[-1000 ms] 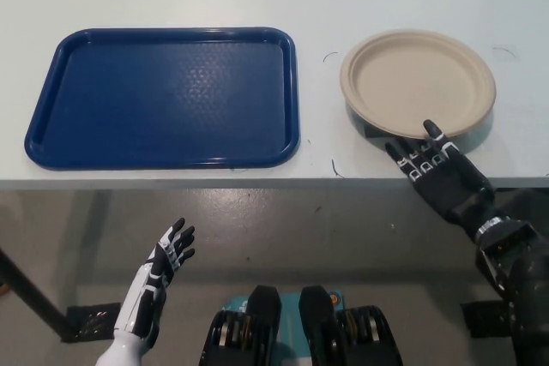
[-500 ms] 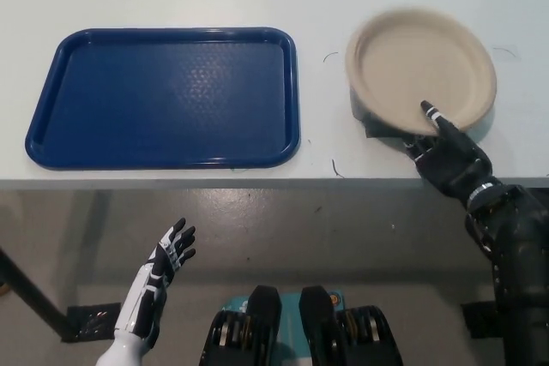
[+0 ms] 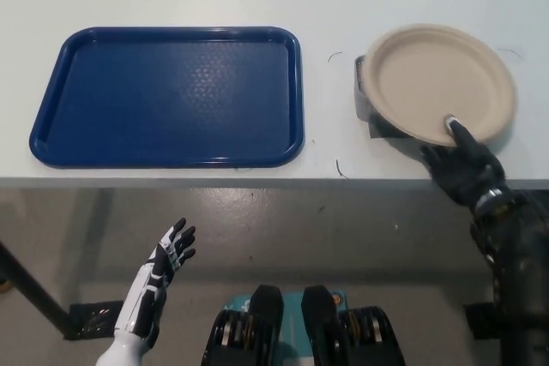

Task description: Use the right hand to pick up a plate from a leveled surface and place it into a tray on the left side

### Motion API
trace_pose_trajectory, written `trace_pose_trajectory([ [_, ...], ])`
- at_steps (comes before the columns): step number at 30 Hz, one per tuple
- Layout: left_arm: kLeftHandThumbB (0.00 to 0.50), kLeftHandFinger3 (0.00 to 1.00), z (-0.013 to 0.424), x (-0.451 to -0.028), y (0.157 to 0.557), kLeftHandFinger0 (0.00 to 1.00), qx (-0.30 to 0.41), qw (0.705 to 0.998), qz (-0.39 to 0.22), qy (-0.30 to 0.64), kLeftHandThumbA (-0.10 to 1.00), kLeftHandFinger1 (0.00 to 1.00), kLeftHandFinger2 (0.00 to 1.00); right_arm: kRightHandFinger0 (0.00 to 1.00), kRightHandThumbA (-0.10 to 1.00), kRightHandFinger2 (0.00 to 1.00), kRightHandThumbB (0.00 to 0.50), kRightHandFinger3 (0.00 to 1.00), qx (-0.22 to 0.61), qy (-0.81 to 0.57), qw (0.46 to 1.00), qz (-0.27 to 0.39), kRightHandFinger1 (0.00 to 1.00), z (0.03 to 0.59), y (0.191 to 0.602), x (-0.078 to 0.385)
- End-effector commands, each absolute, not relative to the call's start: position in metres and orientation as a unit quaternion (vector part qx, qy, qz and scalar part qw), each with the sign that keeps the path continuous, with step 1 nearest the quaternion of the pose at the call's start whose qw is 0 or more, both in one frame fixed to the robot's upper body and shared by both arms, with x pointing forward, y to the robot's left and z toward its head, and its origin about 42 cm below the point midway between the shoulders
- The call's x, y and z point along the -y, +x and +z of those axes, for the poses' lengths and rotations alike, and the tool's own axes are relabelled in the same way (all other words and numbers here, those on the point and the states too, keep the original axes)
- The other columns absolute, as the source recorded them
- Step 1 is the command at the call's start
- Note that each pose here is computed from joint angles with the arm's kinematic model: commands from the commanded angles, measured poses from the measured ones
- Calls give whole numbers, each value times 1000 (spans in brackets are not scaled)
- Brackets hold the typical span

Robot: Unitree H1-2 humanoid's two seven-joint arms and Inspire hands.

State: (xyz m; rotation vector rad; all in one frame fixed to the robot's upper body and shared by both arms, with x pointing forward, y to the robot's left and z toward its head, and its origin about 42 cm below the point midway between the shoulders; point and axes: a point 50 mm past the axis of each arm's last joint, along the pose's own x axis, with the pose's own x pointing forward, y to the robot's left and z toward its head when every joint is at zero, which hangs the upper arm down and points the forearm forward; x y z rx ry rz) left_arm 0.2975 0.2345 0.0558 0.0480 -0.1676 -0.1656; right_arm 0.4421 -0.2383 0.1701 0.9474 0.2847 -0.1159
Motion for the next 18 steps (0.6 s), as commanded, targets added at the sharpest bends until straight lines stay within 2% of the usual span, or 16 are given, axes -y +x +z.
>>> trace_pose_trajectory([
  [1, 364, 1000, 70, -236, 308, 1000, 123, 989, -83, 25, 1000, 1000, 1000, 0, -100, 636, 3, 1000, -90, 432, 896, -44, 236, 205, 424, 235],
  [4, 364, 1000, 69, -237, 309, 1000, 120, 989, -83, 32, 1000, 1000, 1000, 0, -100, 650, 2, 1000, -65, 426, 902, -25, 232, 226, 409, 229],
  [9, 364, 1000, 66, -237, 309, 1000, 114, 989, -85, 36, 1000, 1000, 1000, 0, -100, 651, 6, 1000, -29, 416, 909, 18, 277, 267, 393, 208],
  [10, 362, 1000, 66, -237, 310, 1000, 113, 989, -85, 37, 1000, 1000, 1000, 0, -100, 654, 11, 1000, -16, 406, 913, 46, 288, 279, 388, 199],
  [15, 361, 1000, 65, -238, 312, 1000, 111, 989, -88, 42, 1000, 1000, 1000, 0, -100, 682, 0, 1000, -5, 382, 918, 106, 341, 298, 384, 176],
  [18, 361, 1000, 65, -237, 313, 1000, 110, 989, -89, 47, 1000, 1000, 1000, 0, -100, 691, 18, 1000, -14, 381, 915, 132, 369, 304, 392, 156],
])
